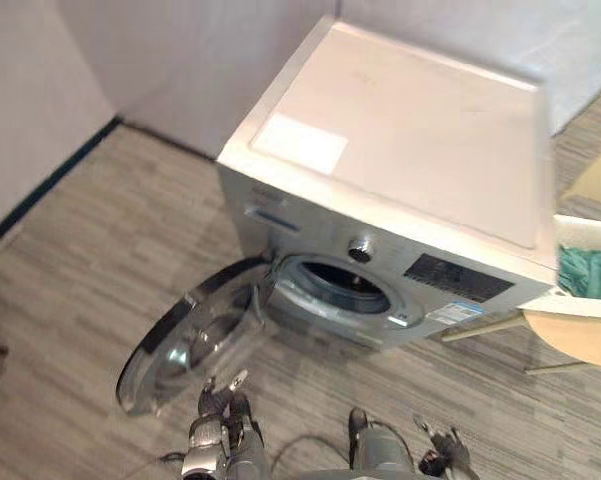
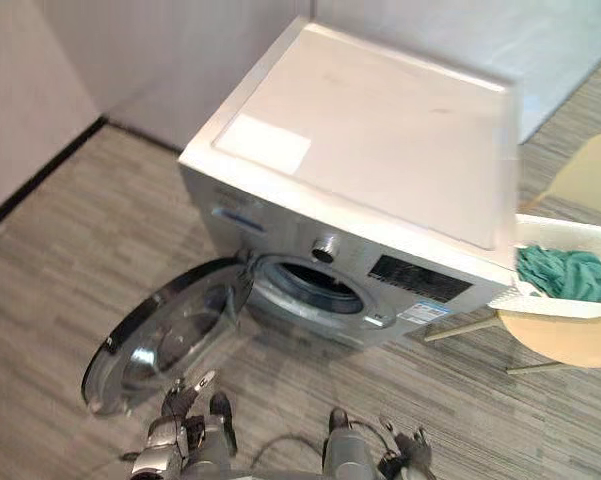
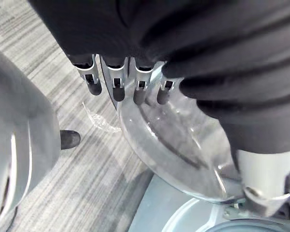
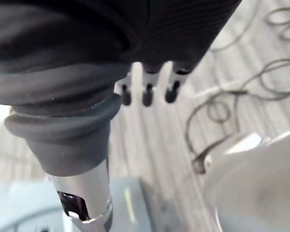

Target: Pick up the laundry basket with both hands and put the clothes into the washing machine.

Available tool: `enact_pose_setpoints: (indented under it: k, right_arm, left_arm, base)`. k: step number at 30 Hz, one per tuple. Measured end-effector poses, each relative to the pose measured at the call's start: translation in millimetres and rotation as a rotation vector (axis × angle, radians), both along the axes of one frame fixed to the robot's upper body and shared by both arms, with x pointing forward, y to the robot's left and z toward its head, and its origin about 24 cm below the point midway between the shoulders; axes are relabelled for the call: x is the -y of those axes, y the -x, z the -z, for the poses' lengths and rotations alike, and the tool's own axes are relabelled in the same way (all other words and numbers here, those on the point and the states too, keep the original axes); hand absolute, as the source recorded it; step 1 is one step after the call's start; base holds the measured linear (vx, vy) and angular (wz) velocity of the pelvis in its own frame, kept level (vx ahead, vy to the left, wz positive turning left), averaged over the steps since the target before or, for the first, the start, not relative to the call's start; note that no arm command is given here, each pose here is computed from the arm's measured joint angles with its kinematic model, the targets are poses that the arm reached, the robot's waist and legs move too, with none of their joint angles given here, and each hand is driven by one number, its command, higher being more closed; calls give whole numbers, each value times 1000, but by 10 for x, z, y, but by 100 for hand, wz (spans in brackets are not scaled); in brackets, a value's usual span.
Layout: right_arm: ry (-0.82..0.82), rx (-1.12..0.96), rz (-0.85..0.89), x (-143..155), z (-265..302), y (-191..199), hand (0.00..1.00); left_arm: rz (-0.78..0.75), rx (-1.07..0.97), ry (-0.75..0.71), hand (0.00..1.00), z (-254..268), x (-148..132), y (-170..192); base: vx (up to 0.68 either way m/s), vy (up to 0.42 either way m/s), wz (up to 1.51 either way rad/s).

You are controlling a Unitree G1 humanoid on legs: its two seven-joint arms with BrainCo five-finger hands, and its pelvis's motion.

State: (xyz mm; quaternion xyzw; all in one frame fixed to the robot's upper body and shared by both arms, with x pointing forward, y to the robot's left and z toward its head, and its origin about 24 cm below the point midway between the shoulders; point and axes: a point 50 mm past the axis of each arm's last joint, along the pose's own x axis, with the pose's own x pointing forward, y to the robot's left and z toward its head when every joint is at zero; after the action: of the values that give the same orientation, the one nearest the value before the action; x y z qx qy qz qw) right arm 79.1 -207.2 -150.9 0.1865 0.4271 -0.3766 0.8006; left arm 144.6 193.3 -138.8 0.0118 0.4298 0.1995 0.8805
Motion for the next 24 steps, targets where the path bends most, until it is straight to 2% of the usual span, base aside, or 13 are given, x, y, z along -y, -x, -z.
enact_pose_setpoints:
  k: [3, 6, 12, 18, 21, 23, 24]
  right_arm:
    - [-12, -49, 145, 88, 41, 210, 0]
    - [-32, -98, 226, 101, 80, 388, 0]
    - [-36, -169, 193, 62, 115, 539, 0]
    - [-23, -243, 236, 88, 123, 721, 0]
    - [-24, -237, 278, 132, 121, 700, 0]
    - [-36, -248, 284, 121, 134, 713, 0]
    - [-41, -244, 272, 112, 137, 689, 0]
  left_arm:
    - [-72, -62, 45, 0, 83, -7, 144]
    - [-64, -74, 51, 0, 98, 43, 151]
    - [39, -56, 59, 0, 75, 194, 25]
    - [60, -84, 71, 0, 113, 257, 110]
    - [5, -92, 65, 0, 124, 162, 164]
    - [-90, -88, 84, 0, 135, 92, 223]
    - [-191, -99, 96, 0, 155, -8, 327]
  base:
    - [81, 16, -121]
    - [42, 8, -118]
    - [-35, -58, -121]
    - [44, -101, -30]
    - [123, -178, 16]
    - [89, -228, 22]
    - [64, -258, -19]
